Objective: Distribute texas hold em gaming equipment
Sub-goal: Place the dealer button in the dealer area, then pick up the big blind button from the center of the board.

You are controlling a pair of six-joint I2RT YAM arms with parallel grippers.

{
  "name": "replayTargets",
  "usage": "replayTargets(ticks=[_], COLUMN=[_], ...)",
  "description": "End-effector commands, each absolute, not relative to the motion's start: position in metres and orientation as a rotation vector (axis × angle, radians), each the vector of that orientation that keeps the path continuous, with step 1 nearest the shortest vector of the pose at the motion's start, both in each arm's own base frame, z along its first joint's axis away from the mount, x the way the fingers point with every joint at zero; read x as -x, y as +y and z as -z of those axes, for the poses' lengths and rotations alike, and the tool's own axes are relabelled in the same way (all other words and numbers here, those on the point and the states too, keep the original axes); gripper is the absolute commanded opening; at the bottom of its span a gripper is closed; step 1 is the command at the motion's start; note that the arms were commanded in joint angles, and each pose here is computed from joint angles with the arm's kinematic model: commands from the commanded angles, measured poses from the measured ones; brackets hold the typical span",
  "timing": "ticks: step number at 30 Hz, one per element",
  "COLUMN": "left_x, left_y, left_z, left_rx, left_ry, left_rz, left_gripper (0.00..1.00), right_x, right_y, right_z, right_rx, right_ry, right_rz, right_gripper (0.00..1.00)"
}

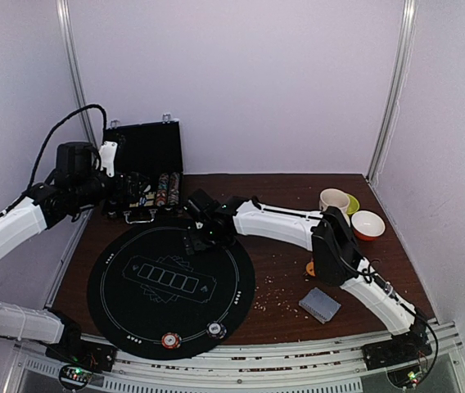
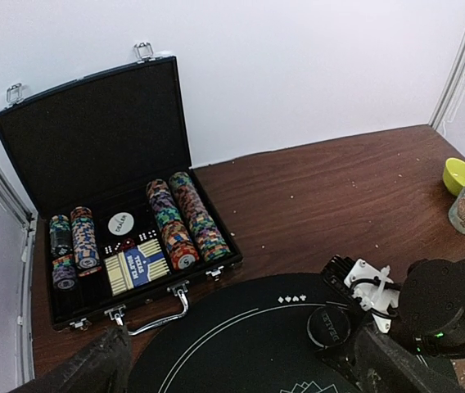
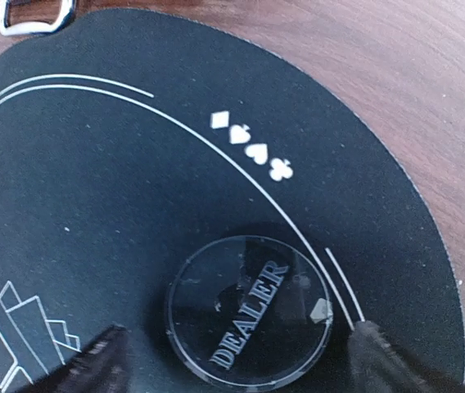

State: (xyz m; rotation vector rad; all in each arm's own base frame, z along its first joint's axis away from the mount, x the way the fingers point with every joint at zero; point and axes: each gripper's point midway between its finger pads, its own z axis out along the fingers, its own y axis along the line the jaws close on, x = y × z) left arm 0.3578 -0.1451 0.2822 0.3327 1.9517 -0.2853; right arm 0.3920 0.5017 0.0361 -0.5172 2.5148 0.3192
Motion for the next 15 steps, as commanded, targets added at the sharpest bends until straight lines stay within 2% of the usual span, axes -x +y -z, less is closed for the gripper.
replayTargets(ticks=[1,6,9,11,15], left_x=[-0.357,-0.357,-0.356,-0.355,-0.355], left_y=[-0.146,-0.144,-0.144,-0.144,-0.148], left_z=[-0.287,-0.294,-0.299,-0.300,-0.303], left_rx=[-0.333,-0.331,-0.332,-0.332,-0.345], left_ry=[1.924,1.906,1.889,1.880,1.856], left_rz=[0.289,0.274,0.272,0.278,0.300], left_gripper=[0.98,0.98,0.98,0.98,0.98], right_x=[-0.391,-0.379,-0.359,-0.350,-0.335], right_y=[0.515,0.509,0.483,0.448,0.342], right_z=[-0.063,-0.148,-0.194,-0.206,-0.190], right_rx=[0.572,0.666,0.738,0.732,0.577], right_ry=[2.458,2.363,2.327,2.345,2.480], right_rz=[-0.393,-0.468,-0.478,-0.420,-0.191], right_gripper=[1.00,1.00,1.00,1.00,1.00])
